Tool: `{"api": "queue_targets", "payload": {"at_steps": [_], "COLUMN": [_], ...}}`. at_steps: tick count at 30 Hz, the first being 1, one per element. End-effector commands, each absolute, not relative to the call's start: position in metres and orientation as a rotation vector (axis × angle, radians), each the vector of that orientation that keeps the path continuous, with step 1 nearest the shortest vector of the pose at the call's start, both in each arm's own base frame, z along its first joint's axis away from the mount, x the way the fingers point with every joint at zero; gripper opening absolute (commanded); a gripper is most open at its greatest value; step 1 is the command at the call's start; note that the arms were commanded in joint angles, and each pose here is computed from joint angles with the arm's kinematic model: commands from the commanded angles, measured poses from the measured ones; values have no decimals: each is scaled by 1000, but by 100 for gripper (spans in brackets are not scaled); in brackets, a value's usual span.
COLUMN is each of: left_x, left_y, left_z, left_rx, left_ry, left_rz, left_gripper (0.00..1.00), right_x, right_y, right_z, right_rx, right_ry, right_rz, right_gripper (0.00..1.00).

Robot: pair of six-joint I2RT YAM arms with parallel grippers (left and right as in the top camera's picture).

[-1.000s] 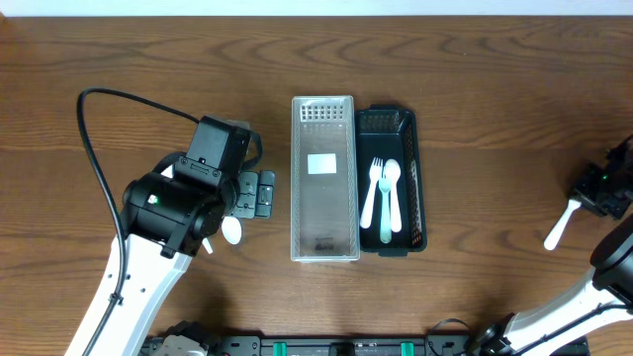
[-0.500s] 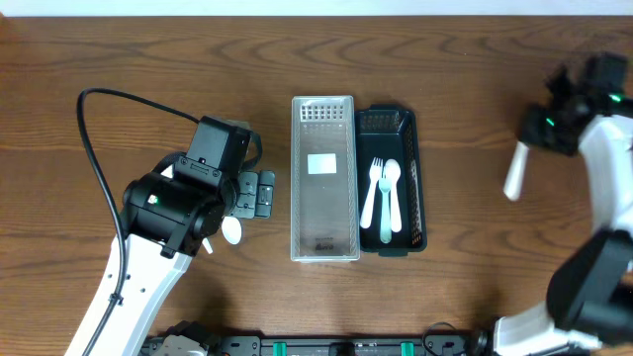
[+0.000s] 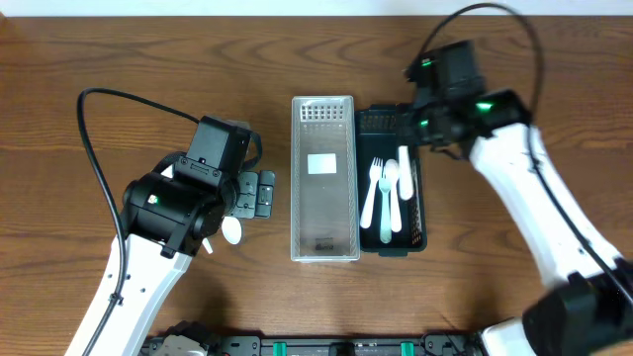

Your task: Pack container

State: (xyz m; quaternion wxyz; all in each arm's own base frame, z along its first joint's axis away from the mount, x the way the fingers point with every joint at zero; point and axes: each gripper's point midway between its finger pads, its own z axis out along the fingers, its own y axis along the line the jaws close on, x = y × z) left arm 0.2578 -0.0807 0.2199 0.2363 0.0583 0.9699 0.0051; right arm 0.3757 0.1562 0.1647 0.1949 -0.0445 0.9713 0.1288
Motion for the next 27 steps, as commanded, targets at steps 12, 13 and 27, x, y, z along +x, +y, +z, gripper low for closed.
{"api": "queue_targets", "payload": {"at_steps": [12, 13, 27], "left_x": [258, 258, 236], "left_y": [-78, -78, -26], "left_z": [219, 220, 225], "left_rx": [143, 142, -175], "left_ry": [2662, 2660, 2701], "left_rz": [29, 29, 103], "left_gripper": [98, 98, 98], "right_x": [365, 365, 374], "right_y": [168, 168, 86], "right_z": [94, 96, 225], "right_rx": [-125, -126, 9], "right_ry": [2926, 2920, 2589], "right_rz": [257, 260, 229], "right_gripper": [61, 64, 99]}}
